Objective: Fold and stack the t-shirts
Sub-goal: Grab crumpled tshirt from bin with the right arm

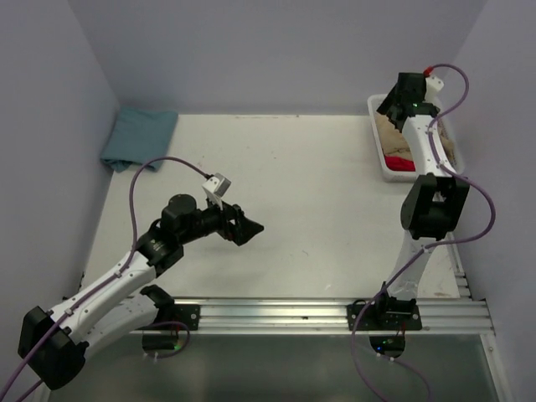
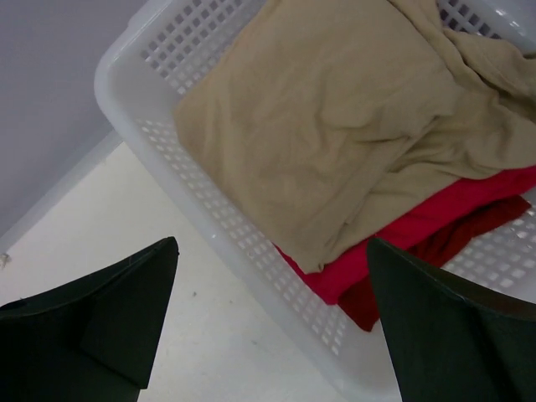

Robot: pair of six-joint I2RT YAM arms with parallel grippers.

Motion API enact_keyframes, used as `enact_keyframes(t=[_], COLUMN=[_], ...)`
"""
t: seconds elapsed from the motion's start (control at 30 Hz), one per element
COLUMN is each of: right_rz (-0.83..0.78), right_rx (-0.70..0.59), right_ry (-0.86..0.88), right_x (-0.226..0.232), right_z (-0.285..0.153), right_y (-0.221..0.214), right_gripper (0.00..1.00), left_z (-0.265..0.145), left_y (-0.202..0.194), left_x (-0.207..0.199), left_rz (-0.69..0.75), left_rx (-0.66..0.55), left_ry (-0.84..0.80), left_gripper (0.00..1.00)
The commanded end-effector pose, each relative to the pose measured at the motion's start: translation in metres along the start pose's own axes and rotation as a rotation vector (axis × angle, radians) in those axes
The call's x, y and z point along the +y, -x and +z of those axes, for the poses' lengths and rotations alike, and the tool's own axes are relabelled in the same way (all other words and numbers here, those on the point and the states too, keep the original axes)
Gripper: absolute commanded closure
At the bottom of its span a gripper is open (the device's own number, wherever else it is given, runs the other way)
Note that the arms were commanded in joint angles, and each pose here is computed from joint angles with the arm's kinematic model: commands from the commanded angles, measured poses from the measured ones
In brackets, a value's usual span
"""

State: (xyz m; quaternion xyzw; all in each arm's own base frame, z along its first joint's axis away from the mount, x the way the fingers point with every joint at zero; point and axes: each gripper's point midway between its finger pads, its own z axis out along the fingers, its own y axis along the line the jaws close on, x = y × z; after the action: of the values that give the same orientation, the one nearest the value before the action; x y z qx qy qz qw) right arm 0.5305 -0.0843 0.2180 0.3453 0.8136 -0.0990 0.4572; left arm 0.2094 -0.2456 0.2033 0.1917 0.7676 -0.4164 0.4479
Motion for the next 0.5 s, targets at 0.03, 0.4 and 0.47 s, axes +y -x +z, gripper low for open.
enact_keyframes(t=[0.03, 0.4, 0.47], right_rz=[0.030, 0.143, 0.147], right_rx=[0.086, 0.109, 0.109], right_ry=[0.037, -0.169, -0.192], right_x=[0.011, -0.060, -0.069], right_z=[0.028, 0.081, 0.087], right_y=[-0.005, -0.016, -0.016], right_gripper=[0.01, 0.01, 0.01], left_z=[-0.006, -0.007, -0.006], left_y=[-0.003, -0.015, -0.015], left_x=[0.001, 0.006, 0.006], left_rz=[-0.014, -0.041, -0.048], left_rx=[-0.017, 0.024, 0.029], left_ry=[0.017, 0.038, 0.038], left_gripper=[0.00, 0.00, 0.00])
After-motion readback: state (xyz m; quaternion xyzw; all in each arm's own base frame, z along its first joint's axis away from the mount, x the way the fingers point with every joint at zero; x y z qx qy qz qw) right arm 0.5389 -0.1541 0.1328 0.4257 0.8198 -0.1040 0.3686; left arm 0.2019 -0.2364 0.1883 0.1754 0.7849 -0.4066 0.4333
